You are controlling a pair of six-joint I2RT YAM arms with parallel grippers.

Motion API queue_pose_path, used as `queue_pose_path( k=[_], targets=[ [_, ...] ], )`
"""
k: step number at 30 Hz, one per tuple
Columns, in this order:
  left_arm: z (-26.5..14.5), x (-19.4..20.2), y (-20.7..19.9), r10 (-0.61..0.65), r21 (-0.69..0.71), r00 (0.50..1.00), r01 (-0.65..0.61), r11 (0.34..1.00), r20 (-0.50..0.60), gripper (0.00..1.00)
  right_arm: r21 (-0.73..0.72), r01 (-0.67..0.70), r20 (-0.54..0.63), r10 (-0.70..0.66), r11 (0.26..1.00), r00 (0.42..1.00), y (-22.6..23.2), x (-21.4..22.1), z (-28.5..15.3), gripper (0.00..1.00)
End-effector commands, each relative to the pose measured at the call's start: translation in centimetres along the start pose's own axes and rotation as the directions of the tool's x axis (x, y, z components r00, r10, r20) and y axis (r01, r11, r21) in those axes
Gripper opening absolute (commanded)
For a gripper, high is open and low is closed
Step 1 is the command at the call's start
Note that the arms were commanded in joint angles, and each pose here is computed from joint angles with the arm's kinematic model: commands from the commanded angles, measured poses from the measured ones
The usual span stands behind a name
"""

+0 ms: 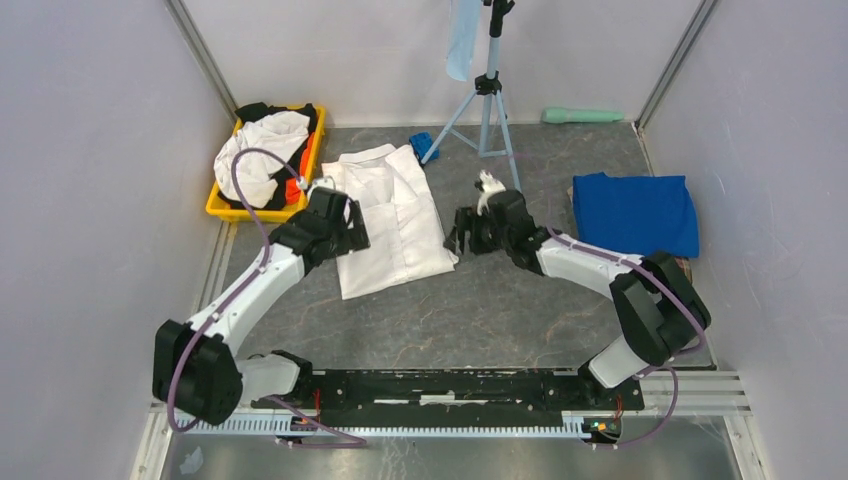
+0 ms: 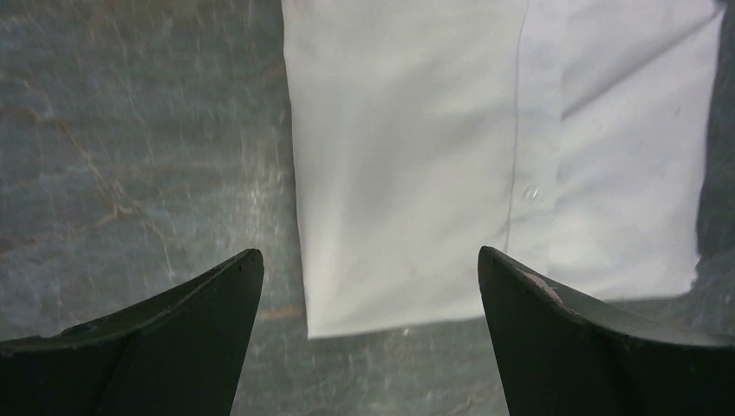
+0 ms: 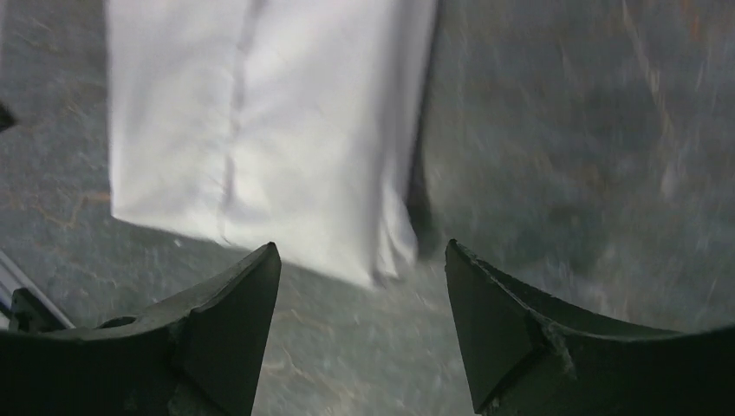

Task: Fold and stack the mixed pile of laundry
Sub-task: Fold the shirt.

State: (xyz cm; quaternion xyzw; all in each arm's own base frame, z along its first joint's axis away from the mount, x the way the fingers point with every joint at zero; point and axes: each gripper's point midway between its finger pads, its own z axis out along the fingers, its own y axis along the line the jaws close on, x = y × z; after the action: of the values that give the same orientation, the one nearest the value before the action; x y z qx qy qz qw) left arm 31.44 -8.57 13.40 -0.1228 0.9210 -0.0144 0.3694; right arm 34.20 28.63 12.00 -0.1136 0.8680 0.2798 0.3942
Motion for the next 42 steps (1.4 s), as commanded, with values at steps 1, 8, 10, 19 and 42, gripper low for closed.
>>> queue_pose_path(
  k=[1,8,10,19,42],
  targets=[
    [-2.0,4.9,0.0,-0.006,0.084,0.993,0.016,0.996,-0.121,0.99,-0.098,-0.275,-0.104,0.265,0.957,0.959,0.0,5.1,-1.4,0.77],
    [-4.8,6.6,-0.3,0.010,0.173,0.990,0.015,0.985,-0.142,0.97,-0.149,-0.372,-0.226,0.334,0.916,0.915,-0.4,9.4,-0.1,0.77],
    [-5.2,6.8,0.0,0.005,0.172,0.990,0.019,0.985,-0.138,0.97,-0.148,-0.401,-0.244,0.359,0.904,0.901,-0.7,10.3,0.4,0.77],
    [-5.7,7.1,0.5,-0.034,0.167,0.993,0.053,0.985,-0.115,0.95,-0.101,-0.452,-0.257,0.416,0.886,0.872,-2.8,12.1,2.3,0.61],
    [-3.4,12.9,2.6,-0.168,0.015,0.969,0.174,0.985,-0.184,0.83,-0.100,-0.499,-0.229,0.468,0.861,0.853,-3.2,15.2,-2.7,0.00]
  ],
)
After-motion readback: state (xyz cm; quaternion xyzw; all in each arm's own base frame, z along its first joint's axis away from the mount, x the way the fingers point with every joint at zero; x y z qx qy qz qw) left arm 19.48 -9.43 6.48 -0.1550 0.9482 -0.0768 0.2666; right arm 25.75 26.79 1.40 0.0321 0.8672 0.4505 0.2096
